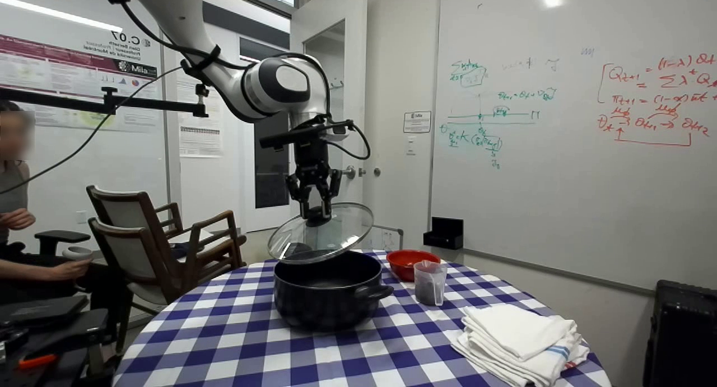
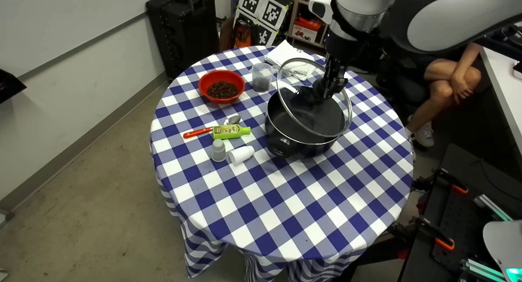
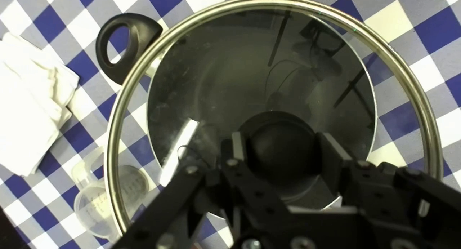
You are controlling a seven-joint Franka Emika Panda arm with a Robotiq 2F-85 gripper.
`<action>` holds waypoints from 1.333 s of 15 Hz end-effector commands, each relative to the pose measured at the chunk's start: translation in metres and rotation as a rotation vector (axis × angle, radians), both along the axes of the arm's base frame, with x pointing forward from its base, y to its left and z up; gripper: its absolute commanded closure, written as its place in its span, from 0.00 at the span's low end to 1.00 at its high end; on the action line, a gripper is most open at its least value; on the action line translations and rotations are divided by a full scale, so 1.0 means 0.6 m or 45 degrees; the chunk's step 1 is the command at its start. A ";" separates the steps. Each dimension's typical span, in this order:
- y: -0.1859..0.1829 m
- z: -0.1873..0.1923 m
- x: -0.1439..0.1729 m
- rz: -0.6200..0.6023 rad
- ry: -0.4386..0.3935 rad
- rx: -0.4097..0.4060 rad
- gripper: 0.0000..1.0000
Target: Pick the lid and cover the pot
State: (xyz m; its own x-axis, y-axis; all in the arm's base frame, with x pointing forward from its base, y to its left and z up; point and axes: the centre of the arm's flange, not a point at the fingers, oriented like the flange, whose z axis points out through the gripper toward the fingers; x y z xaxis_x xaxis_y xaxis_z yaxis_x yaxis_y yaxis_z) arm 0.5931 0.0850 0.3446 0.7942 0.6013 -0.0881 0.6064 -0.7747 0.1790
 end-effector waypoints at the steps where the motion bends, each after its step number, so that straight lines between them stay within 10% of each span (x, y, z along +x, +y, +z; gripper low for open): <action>1: 0.007 -0.006 0.026 -0.001 0.003 -0.044 0.75; 20: -0.018 -0.064 0.062 -0.054 0.085 -0.110 0.75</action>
